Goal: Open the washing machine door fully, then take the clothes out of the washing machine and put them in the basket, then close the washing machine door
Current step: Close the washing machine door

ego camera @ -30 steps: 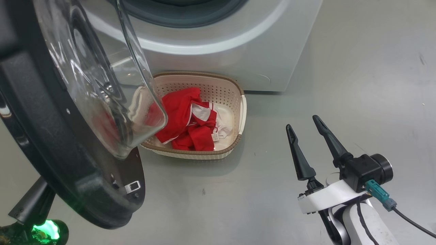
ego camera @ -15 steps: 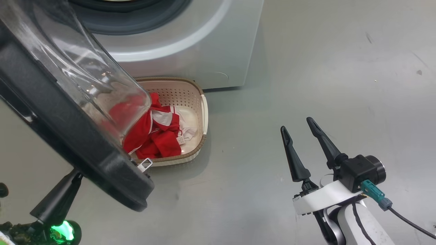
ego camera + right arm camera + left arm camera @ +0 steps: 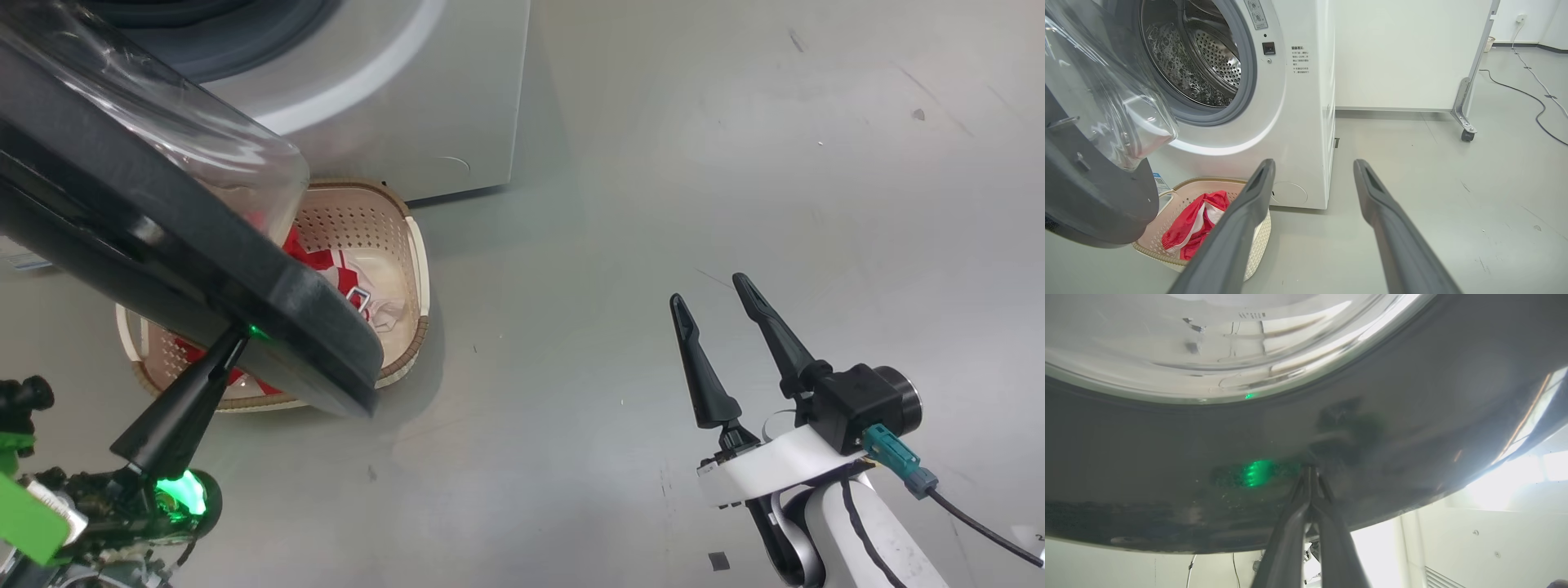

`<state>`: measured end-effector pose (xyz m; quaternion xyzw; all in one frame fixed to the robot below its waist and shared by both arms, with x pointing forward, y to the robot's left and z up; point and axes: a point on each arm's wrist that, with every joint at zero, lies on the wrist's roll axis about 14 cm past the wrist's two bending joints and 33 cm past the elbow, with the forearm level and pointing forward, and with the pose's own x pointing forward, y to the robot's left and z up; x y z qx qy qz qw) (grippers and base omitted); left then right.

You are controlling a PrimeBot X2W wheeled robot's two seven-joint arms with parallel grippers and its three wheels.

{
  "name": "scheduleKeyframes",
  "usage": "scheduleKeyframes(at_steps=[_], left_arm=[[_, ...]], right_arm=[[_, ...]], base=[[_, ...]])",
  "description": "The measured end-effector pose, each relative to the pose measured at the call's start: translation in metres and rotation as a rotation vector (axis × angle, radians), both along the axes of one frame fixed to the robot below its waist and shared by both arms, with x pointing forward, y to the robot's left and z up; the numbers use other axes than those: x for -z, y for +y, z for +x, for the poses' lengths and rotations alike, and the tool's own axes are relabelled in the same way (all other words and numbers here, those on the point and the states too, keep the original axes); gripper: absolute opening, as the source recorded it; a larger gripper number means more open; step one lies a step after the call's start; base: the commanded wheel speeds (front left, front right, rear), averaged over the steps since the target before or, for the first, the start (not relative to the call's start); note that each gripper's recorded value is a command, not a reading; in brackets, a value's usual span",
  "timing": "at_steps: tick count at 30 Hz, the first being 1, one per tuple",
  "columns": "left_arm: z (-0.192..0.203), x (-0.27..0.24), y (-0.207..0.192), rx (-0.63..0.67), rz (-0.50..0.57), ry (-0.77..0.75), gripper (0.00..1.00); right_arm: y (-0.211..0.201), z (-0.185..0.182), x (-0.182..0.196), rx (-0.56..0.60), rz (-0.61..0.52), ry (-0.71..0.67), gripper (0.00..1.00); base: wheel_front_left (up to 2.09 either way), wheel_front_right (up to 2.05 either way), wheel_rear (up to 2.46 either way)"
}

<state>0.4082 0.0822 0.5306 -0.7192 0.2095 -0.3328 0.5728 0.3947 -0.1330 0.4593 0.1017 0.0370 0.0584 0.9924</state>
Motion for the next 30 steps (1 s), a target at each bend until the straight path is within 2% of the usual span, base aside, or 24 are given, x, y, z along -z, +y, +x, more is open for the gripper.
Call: scheduleKeyframes(at_steps=[30], left_arm=[[0.124,0.027,-0.073,0.027,0.019,-0.027,0.0]], right_arm=[[-0.043,0.017,0.007,0.137,0.007,0.017,1.0]], base=[[0.0,0.0,0.0]])
